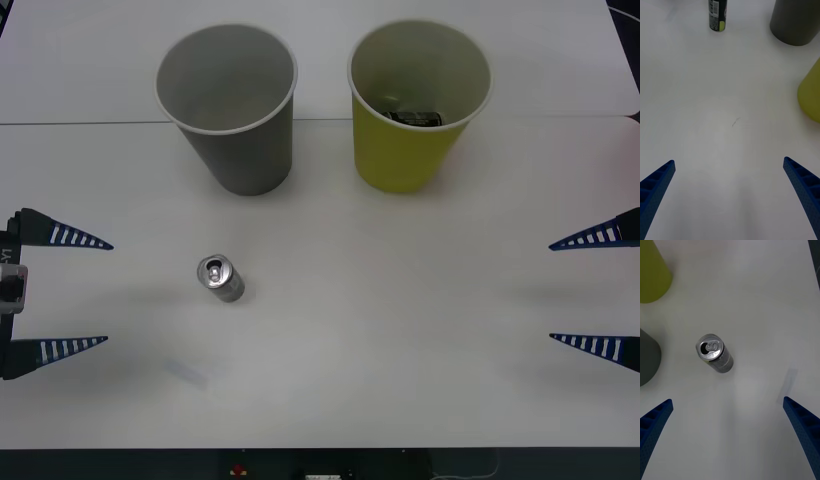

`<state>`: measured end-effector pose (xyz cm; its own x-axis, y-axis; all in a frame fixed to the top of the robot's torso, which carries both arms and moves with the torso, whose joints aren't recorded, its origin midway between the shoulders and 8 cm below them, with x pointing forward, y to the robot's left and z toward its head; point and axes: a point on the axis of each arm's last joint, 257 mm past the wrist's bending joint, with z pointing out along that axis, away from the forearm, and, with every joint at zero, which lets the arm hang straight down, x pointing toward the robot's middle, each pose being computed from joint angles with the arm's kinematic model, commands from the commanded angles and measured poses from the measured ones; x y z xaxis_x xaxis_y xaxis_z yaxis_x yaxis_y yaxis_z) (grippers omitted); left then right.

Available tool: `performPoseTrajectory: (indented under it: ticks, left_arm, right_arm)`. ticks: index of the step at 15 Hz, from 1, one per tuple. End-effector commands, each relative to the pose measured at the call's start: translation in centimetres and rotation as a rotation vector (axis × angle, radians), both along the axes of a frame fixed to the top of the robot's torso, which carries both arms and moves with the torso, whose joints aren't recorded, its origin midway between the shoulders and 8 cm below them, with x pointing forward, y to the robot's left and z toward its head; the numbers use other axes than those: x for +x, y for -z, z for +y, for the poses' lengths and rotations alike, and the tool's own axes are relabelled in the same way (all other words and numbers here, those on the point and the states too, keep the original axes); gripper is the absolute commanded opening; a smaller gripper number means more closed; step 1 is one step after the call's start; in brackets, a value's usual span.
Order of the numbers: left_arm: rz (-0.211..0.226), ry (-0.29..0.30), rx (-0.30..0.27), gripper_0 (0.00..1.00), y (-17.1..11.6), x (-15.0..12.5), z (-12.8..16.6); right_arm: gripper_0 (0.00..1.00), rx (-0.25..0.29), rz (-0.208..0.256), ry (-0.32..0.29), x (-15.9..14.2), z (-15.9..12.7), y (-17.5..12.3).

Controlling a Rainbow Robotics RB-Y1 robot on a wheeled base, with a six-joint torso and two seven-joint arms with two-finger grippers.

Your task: Put the can into the green bin and the plastic bottle into the gray bin

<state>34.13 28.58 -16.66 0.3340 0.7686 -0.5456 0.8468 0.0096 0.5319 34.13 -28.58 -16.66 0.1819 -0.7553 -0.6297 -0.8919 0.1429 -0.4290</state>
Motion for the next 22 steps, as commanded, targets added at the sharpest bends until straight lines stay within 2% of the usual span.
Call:
performPoseTrajectory:
  ticks: [1,2,4,7,11,15,18,22]
  left_arm:
    - [0.000,0.000,0.000,1.00,0.0,0.0,0.0]
    - [-0.024,-0.013,-0.026,1.00,-0.9,0.7,-0.2]
    - [-0.039,-0.018,-0.046,1.00,-1.5,1.0,-0.3]
    - [-0.036,-0.026,-0.046,1.00,-1.5,1.2,0.0]
    - [-0.007,-0.066,-0.092,1.00,-1.2,1.8,1.0]
    - [0.089,-0.088,-0.181,1.00,-0.3,2.8,1.9]
    - [0.123,-0.091,-0.217,1.00,0.3,3.7,2.3]
    - [0.212,-0.122,-0.316,1.00,2.6,4.6,2.3]
  right_arm:
    - [1.00,0.000,0.000,0.000,0.0,0.0,0.0]
    - [1.00,0.000,0.000,0.000,0.0,0.0,0.0]
    - [1.00,0.000,0.000,0.000,0.0,0.0,0.0]
    - [1.00,0.000,0.000,0.000,0.0,0.0,0.0]
    - [1.00,0.000,0.000,0.000,0.0,0.0,0.0]
    - [1.00,0.000,0.000,0.000,0.0,0.0,0.0]
    - [1.00,0.000,0.000,0.000,0.0,0.0,0.0]
    - [1.00,0.000,0.000,0.000,0.0,0.0,0.0]
